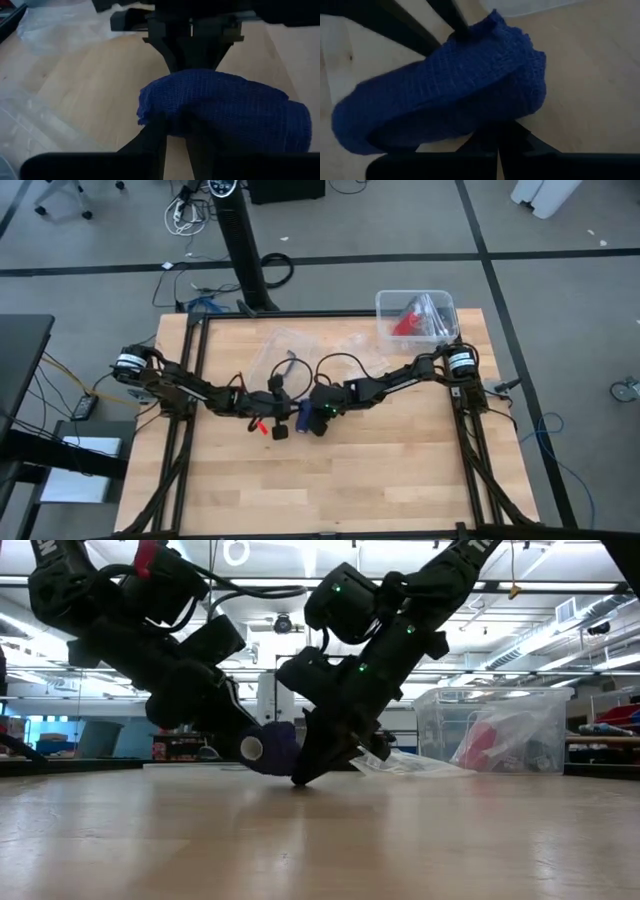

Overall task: Roll bandage
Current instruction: Roll the blue bandage

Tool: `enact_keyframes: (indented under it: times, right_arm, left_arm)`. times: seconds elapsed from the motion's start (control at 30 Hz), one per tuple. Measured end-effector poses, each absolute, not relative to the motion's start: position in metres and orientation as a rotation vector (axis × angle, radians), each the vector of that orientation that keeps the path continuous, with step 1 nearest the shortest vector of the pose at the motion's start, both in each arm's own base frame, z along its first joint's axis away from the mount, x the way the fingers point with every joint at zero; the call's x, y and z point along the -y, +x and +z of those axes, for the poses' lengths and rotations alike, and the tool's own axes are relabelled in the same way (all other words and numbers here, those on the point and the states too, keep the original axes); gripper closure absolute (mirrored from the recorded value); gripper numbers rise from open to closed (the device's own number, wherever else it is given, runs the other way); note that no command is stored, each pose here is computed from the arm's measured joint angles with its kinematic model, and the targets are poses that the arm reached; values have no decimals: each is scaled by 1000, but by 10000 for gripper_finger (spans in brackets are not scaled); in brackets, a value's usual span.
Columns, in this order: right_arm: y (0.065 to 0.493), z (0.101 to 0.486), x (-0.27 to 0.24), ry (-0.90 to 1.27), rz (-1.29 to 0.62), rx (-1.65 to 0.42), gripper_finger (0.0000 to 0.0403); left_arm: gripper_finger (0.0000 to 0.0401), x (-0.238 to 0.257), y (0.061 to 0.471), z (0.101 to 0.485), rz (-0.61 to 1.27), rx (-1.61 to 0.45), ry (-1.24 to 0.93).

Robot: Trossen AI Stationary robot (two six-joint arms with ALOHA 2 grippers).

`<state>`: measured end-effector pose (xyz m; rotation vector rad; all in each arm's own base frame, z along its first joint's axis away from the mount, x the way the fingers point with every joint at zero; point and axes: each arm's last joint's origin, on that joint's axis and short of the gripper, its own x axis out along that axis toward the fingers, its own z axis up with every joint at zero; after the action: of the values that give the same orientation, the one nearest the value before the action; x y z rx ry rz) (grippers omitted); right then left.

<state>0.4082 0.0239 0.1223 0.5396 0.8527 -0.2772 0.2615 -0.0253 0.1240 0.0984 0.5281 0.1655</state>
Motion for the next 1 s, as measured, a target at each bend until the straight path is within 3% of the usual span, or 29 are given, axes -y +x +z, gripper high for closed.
enact_keyframes:
  times: [0.2,0.57,0.67,0.83,1.0]
  right_arm:
    - [401,130,-25,509,-323,-890,376]
    - [384,168,-31,355,-416,-852,295]
    - [389,181,-34,306,-401,-744,315]
    - [405,179,-34,264,-319,-620,393]
    - [408,159,-27,284,-344,-671,399]
  left_arm:
    - [332,26,262,122,167,-533,86]
    - [332,26,262,123,167,-529,85]
    - [332,26,262,123,160,-526,86]
    - [332,27,264,125,127,-501,92]
    - [331,28,264,125,115,-502,92]
